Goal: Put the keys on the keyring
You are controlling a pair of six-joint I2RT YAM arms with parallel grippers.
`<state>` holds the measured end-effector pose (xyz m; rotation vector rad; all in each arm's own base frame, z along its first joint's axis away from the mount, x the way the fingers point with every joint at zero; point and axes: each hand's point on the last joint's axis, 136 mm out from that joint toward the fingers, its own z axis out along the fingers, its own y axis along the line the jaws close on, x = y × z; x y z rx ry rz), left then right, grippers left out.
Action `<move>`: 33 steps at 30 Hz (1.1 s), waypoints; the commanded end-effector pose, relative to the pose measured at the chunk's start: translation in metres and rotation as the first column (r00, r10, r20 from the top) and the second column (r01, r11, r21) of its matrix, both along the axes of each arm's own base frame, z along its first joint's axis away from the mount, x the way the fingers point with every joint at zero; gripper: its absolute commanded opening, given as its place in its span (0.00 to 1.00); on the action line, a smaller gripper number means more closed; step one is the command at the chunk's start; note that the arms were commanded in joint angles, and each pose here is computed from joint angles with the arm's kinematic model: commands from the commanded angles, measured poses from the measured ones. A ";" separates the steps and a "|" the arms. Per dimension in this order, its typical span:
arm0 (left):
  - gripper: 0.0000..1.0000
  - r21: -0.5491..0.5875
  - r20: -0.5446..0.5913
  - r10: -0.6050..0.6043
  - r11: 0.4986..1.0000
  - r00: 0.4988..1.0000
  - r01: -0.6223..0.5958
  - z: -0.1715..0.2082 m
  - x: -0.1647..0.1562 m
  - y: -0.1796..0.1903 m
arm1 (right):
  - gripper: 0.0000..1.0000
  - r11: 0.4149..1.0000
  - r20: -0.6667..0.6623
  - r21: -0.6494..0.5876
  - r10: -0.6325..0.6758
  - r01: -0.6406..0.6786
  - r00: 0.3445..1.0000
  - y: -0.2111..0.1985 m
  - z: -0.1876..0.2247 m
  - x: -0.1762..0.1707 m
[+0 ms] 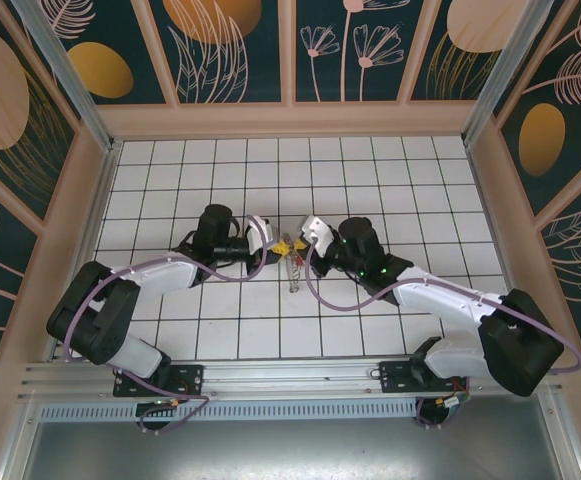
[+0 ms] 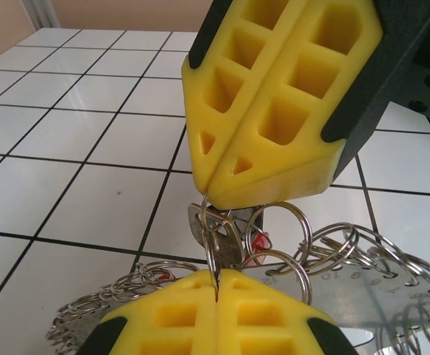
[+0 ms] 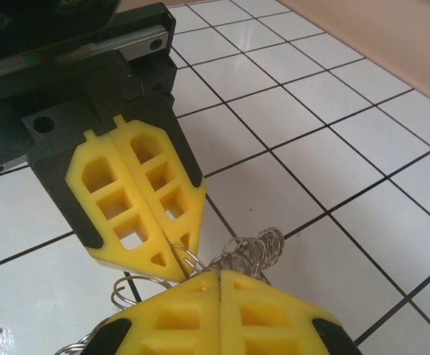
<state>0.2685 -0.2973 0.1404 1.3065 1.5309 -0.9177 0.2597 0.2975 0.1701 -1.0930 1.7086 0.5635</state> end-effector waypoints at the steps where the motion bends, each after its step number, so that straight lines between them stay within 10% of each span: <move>1: 0.00 -0.024 -0.027 0.019 1.000 0.999 -0.020 -0.004 0.000 0.000 | 0.00 0.997 0.083 0.041 -0.074 0.071 0.994 -0.001 0.028 0.020; 33: 0.19 -0.019 -0.005 0.012 1.000 1.000 -0.013 0.017 0.013 -0.007 | 0.00 0.993 0.058 0.015 0.112 -0.113 0.992 0.023 0.031 -0.005</move>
